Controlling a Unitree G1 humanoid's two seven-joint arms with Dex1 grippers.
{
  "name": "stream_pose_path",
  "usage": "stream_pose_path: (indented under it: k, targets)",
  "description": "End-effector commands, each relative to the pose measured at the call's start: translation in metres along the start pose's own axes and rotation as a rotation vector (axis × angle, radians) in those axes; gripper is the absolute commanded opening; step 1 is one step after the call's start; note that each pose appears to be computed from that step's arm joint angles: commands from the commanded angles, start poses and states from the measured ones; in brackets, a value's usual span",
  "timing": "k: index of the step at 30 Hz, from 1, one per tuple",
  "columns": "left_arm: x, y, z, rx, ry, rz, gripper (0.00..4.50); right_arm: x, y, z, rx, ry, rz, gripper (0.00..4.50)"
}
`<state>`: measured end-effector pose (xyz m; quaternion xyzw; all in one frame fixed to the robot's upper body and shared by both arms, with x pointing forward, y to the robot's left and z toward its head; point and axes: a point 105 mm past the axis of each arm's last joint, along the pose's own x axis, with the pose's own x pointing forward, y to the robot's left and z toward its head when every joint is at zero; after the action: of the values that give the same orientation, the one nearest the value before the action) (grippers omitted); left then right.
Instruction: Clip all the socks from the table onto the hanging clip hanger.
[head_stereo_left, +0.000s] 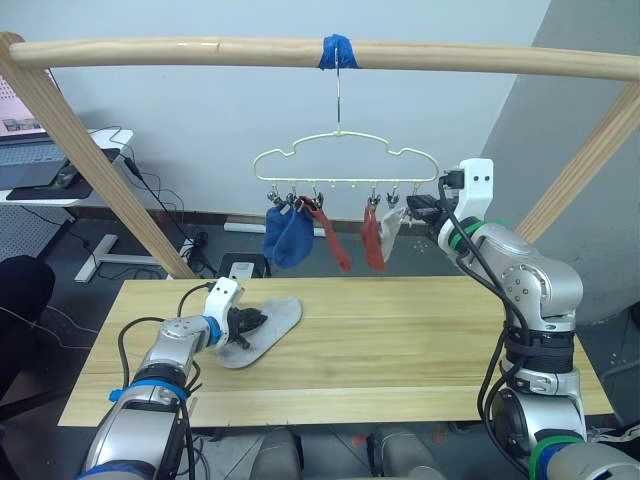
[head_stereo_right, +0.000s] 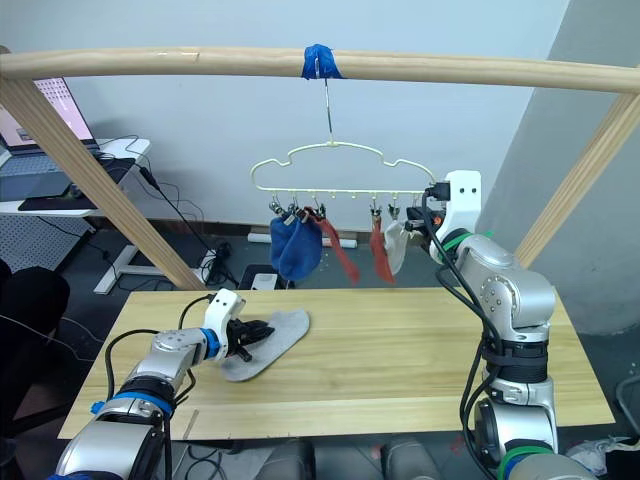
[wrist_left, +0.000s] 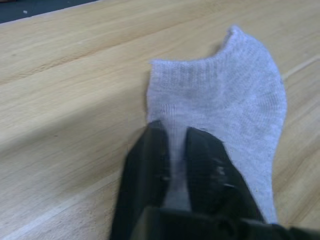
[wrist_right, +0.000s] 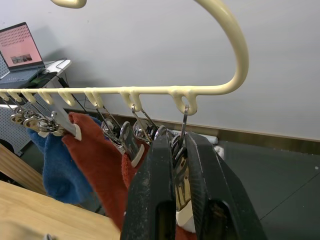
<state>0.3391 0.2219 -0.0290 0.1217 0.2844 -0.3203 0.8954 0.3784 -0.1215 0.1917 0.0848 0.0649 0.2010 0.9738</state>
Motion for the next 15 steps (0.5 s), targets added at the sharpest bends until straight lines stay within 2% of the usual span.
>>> stream_pose_path:
  k: [1,7,12,15]
  targets:
    - [0.007,-0.015,0.004,0.041,-0.017,-0.058,0.02,-0.001,0.007,0.017,-0.021,-0.063,0.021,0.05]
    - [0.018,-0.041,0.021,0.091,-0.086,-0.152,0.02,0.001,0.008,0.018,-0.022,-0.067,0.026,0.05]
    - [0.014,-0.061,0.066,0.071,-0.272,-0.259,0.02,0.001,0.006,0.018,-0.024,-0.072,0.022,0.05]
    - [0.010,-0.063,0.080,0.106,-0.315,-0.267,0.02,0.000,0.005,0.019,-0.024,-0.074,0.019,0.05]
